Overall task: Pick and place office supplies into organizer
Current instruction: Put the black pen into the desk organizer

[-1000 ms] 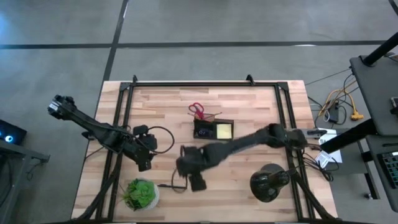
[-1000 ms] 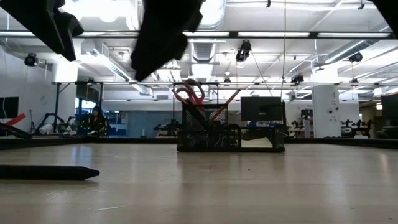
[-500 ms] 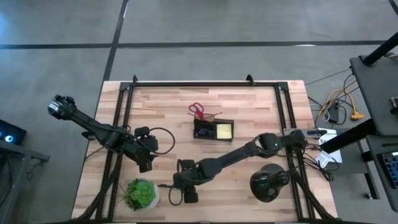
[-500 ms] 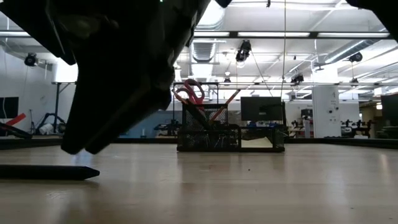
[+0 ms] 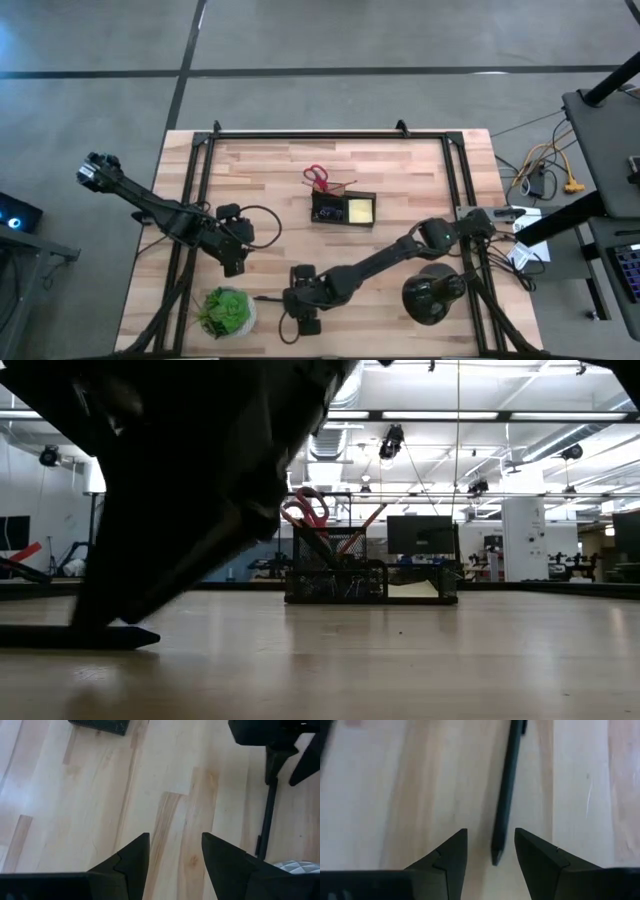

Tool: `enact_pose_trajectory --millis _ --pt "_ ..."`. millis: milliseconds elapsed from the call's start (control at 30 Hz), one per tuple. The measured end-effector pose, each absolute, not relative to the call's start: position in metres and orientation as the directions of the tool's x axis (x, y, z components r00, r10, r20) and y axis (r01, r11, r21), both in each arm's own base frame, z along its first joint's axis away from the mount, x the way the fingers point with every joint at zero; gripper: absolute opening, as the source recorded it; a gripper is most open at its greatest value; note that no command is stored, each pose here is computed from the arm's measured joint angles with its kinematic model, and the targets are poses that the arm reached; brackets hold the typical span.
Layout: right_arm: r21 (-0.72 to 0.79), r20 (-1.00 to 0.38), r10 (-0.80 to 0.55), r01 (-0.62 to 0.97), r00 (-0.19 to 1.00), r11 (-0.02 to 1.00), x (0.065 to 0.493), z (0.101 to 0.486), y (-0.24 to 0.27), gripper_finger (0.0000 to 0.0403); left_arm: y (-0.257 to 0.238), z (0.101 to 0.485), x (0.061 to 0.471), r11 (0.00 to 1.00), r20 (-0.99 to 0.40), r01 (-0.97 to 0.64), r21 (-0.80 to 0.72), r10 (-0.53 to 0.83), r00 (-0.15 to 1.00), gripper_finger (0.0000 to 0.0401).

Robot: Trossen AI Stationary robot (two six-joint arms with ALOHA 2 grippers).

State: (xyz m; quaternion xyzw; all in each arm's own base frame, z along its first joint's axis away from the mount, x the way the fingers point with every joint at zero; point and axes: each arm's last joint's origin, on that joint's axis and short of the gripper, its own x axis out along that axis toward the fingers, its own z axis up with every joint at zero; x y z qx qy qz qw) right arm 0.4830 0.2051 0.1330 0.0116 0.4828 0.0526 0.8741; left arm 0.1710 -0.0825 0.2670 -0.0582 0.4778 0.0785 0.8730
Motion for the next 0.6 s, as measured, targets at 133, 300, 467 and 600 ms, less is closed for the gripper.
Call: enact_pose_trajectory --millis 133,300,467,600 --pt "0.051 -0.845 0.080 -0.069 0.529 0.996 0.481 0.125 0.203 0.0155 -0.082 0.264 0.170 0.981 -0.848 -0.193 -0.020 0.086 0.523 0.0164" --pt "0.017 -0.844 0.044 -0.055 0.535 0.998 0.478 0.117 0.201 0.0141 -0.082 0.264 0.170 0.981 -0.849 -0.192 -0.022 0.083 0.521 0.0164" --pt "0.004 -0.851 0.031 -0.053 0.524 0.999 0.475 0.112 0.199 0.0114 -0.082 0.264 0.170 0.981 -0.850 -0.191 -0.023 0.081 0.521 0.0164" --pt "-0.003 -0.857 0.024 -0.052 0.514 0.999 0.474 0.110 0.199 0.0079 -0.082 0.264 0.170 0.981 -0.850 -0.191 -0.023 0.081 0.521 0.0164"
